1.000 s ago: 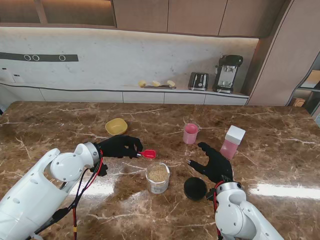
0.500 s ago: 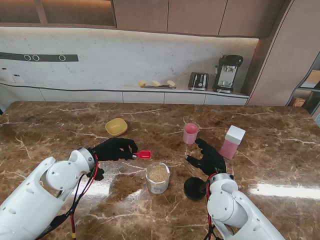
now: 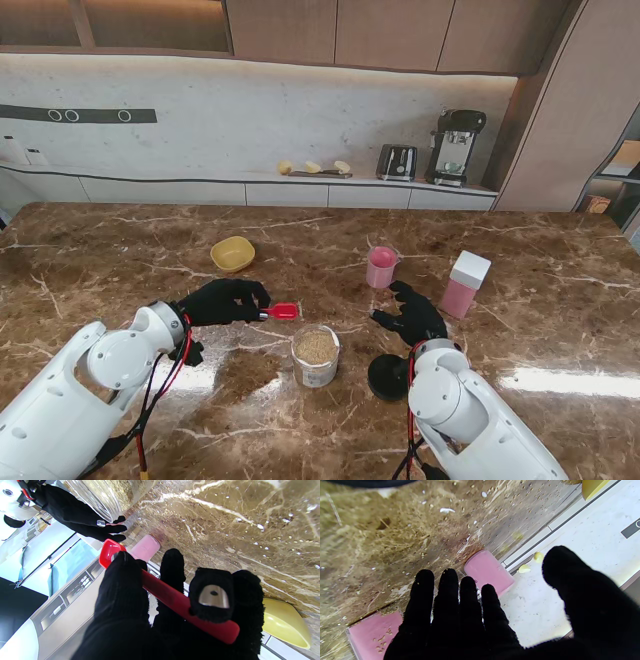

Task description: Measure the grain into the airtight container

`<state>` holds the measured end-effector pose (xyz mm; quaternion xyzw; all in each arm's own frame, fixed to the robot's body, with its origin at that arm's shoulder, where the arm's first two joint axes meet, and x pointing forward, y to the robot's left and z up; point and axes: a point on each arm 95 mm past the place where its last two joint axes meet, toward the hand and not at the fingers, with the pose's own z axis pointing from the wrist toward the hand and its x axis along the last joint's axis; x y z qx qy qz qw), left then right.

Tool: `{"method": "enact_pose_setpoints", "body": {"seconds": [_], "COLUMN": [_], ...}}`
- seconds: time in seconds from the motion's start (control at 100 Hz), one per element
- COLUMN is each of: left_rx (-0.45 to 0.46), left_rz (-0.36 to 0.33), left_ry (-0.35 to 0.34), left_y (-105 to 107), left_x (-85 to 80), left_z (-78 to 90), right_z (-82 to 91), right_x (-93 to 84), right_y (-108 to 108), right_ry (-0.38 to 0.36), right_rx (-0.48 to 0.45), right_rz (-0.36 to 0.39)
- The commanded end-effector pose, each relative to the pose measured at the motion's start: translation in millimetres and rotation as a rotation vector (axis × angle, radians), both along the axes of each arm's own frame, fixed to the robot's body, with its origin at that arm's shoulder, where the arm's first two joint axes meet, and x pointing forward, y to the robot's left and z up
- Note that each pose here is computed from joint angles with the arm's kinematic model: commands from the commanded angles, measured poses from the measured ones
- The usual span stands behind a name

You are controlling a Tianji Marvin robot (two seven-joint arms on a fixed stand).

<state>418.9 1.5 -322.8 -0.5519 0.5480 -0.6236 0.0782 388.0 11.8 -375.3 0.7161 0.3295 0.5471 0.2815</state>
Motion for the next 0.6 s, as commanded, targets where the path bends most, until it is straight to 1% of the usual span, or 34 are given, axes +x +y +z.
{"method": "enact_pose_setpoints", "body": {"seconds": [0.0, 0.4, 0.59], "left_rx": [-0.001, -0.004, 0.003], "left_rz": [0.002, 0.005, 0.007], "left_ry": [0.001, -0.005, 0.003], "left_y": [0.0, 2.7, 6.3], "left_x": [-1.9, -5.4, -6.4], "left_z": [-3.2, -5.5, -7.1], "right_z": [-4.9, -5.7, -6.8], "right_x": [1.9, 21.7, 28.0], "right_y": [1.0, 7.3, 7.5], "right_ry": [0.032, 0.059, 0.084], "right_rx": [0.013, 0.03, 0.032], "right_rz": [-0.005, -0.003, -0.005]}}
